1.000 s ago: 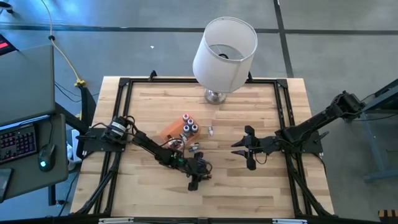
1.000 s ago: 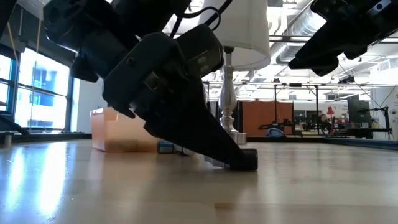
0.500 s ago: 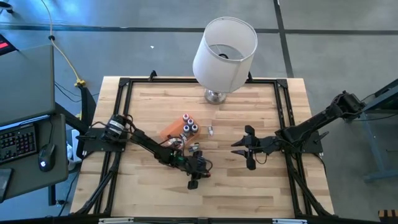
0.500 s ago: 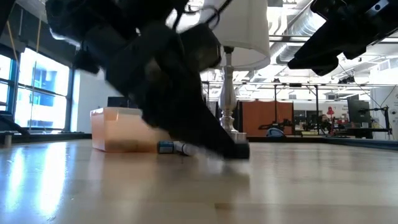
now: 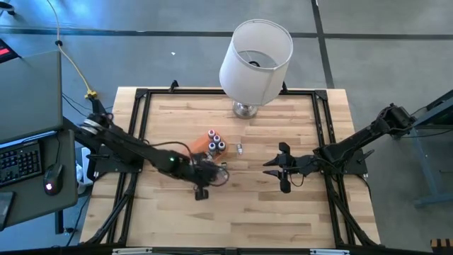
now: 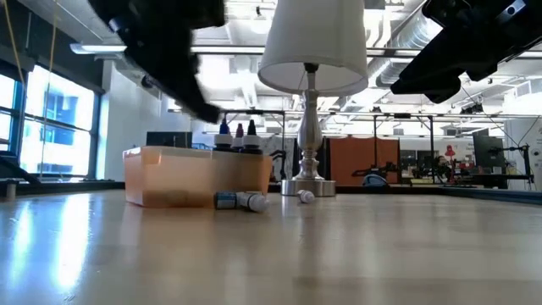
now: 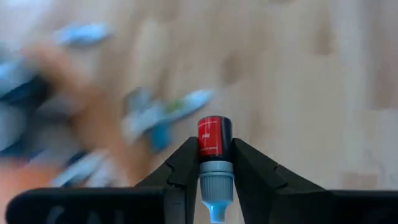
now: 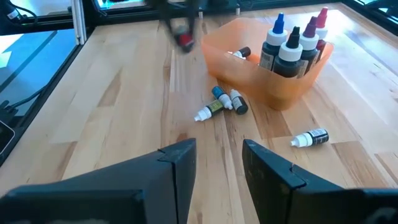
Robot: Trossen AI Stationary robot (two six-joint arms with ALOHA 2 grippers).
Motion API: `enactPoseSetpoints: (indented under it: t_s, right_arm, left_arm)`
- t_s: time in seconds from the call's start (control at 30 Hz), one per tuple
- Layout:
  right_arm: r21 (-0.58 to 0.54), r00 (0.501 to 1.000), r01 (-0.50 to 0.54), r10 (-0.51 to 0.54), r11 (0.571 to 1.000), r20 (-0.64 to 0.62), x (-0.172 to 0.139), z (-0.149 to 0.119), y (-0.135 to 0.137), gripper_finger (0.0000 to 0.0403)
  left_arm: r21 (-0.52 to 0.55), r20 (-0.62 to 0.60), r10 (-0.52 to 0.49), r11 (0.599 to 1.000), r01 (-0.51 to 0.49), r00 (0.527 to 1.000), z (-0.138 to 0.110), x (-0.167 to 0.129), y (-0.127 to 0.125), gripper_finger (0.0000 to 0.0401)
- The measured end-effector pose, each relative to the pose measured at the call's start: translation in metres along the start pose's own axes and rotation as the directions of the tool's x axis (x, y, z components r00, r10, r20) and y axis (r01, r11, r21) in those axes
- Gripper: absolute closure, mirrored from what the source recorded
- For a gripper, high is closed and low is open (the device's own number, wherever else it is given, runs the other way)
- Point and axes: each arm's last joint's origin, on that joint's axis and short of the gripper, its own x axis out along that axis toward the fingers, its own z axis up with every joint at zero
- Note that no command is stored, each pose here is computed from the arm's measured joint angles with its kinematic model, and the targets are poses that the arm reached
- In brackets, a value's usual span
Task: Pick & Place food coloring
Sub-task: Put the small red food coloring bottle into the bin
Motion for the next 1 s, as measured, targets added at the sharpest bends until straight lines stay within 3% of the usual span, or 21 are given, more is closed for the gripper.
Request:
enactPoseSetpoints:
  t_s: [0.1, 0.2, 0.3, 0.5, 0.7, 1.0]
  right_arm:
    - [0.001, 1.0, 0.0, 0.0, 1.0, 0.0, 0.0, 0.0, 0.0, 0.0279]
    - [0.002, 1.0, 0.005, -0.005, 1.0, 0.003, 0.0, 0.0, 0.0, 0.0279]
    - [0.005, 1.0, 0.025, -0.025, 1.0, 0.015, 0.0, 0.001, -0.001, 0.0279]
    - [0.012, 0.998, 0.055, -0.056, 0.998, 0.038, 0.0, 0.002, -0.001, 0.0279]
    - [0.014, 0.997, 0.051, -0.051, 0.999, 0.053, 0.0, 0.004, -0.001, 0.0279]
    - [0.013, 0.997, 0.06, -0.061, 0.998, 0.055, 0.001, 0.003, -0.001, 0.0279]
  left_arm:
    - [-0.059, -0.02, 0.171, 0.983, -0.171, 0.985, -0.005, -0.013, 0.011, 0.0321]
    - [-0.082, -0.052, 0.341, 0.935, -0.345, 0.939, -0.014, -0.016, 0.02, 0.032]
    - [-0.098, -0.068, 0.404, 0.907, -0.409, 0.912, -0.016, -0.015, 0.026, 0.032]
    - [-0.163, -0.189, 0.37, 0.902, -0.401, 0.909, -0.019, 0.011, 0.044, 0.032]
    - [-0.151, -0.282, 0.396, 0.881, -0.448, 0.874, -0.021, 0.029, 0.067, 0.032]
    - [-0.111, -0.329, 0.356, 0.905, -0.41, 0.875, -0.023, 0.038, 0.075, 0.0319]
